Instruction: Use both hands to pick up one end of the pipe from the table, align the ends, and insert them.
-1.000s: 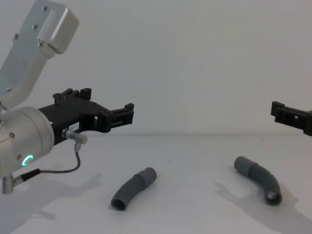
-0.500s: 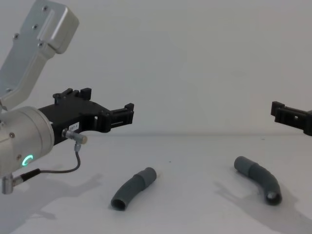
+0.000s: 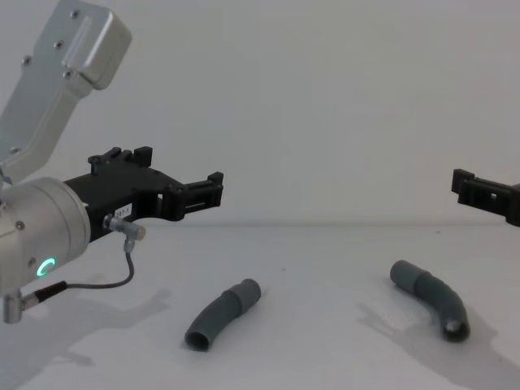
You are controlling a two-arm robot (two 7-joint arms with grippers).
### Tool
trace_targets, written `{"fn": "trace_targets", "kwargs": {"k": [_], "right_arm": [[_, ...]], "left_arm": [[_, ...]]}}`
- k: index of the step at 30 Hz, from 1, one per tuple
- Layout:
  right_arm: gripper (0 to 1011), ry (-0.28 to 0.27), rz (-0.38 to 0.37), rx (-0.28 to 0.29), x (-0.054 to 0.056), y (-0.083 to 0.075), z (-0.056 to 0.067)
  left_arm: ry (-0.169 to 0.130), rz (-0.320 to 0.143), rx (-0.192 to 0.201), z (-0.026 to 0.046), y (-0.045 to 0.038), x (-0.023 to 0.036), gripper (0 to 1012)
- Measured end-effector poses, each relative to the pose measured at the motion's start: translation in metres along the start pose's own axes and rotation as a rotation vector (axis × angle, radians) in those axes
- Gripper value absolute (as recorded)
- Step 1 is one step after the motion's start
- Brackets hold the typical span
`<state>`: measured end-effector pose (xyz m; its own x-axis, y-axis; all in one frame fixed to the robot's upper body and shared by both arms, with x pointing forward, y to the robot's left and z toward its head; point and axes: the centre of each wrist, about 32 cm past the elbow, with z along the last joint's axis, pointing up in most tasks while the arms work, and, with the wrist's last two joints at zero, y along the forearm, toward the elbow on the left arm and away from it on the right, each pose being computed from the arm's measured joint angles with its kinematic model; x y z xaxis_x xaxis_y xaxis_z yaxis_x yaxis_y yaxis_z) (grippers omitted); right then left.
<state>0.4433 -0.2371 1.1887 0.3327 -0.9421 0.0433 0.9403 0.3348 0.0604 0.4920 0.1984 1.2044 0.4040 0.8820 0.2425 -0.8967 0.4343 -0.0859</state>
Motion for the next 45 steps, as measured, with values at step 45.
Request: {"fn": "trace_targets", "kwargs": {"k": [45], "right_arm": [[1001,0.000,0.000,0.000,0.0000,0.0000,0.0000]], "left_arm": [[0.000,0.000,0.000,0.0000,0.0000,0.0000,1000]]}}
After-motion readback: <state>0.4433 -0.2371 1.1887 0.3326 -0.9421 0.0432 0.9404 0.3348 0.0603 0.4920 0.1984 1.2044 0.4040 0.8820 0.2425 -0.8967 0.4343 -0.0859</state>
